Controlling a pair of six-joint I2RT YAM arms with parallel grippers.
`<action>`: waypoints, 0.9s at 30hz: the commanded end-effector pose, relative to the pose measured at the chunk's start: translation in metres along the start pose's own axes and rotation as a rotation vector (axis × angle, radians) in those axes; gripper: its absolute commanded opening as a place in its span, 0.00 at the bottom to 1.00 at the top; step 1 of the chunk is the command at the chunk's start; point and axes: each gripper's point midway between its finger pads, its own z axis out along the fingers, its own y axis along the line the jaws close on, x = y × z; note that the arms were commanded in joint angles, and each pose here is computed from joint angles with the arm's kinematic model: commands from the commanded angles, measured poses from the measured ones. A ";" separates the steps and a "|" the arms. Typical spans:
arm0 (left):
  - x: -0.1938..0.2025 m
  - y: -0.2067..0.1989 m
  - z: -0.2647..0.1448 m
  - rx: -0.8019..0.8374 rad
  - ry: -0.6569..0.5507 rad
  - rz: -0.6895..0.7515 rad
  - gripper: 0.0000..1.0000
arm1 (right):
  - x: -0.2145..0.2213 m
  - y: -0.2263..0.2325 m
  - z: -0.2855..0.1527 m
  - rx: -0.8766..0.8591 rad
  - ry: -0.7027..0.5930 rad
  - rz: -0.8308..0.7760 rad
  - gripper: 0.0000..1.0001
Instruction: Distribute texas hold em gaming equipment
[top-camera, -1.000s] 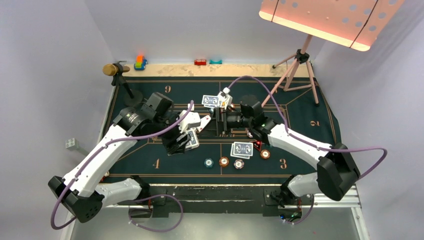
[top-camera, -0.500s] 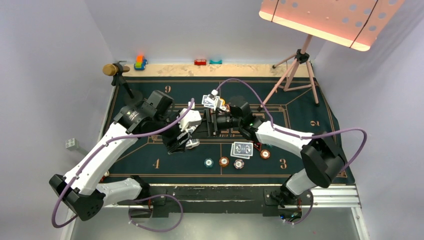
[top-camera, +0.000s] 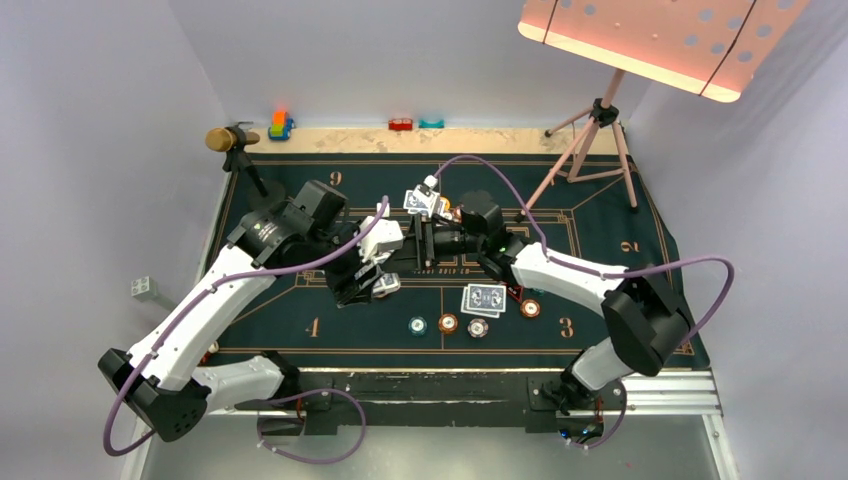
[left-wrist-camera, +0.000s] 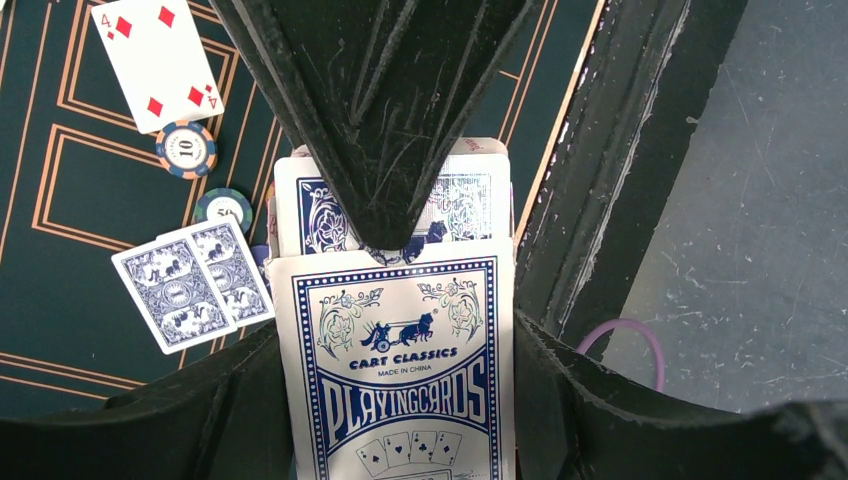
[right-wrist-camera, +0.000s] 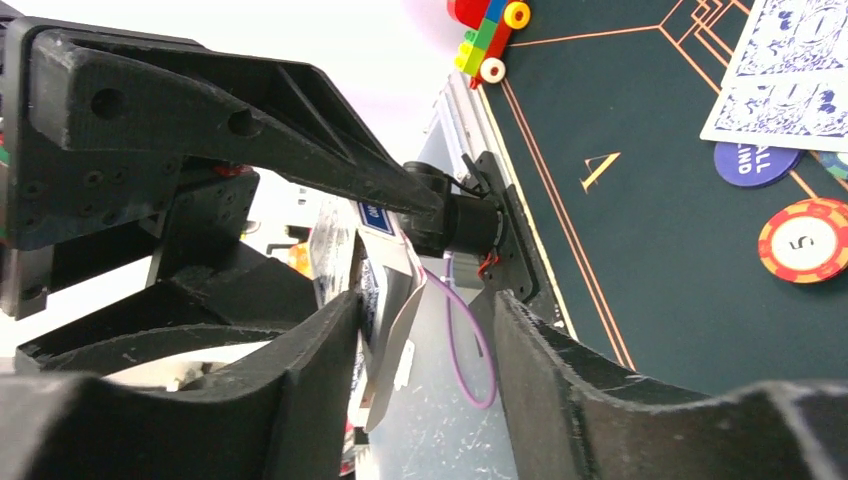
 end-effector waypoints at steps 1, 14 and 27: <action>-0.019 -0.006 -0.013 -0.003 -0.095 0.033 0.00 | -0.004 0.004 -0.011 0.004 -0.035 -0.012 0.47; -0.018 -0.008 -0.016 -0.007 -0.103 0.034 0.00 | -0.005 0.002 -0.026 0.043 -0.061 -0.008 0.33; -0.017 -0.007 -0.016 -0.013 -0.102 0.038 0.00 | -0.015 0.009 -0.041 0.043 -0.083 -0.018 0.71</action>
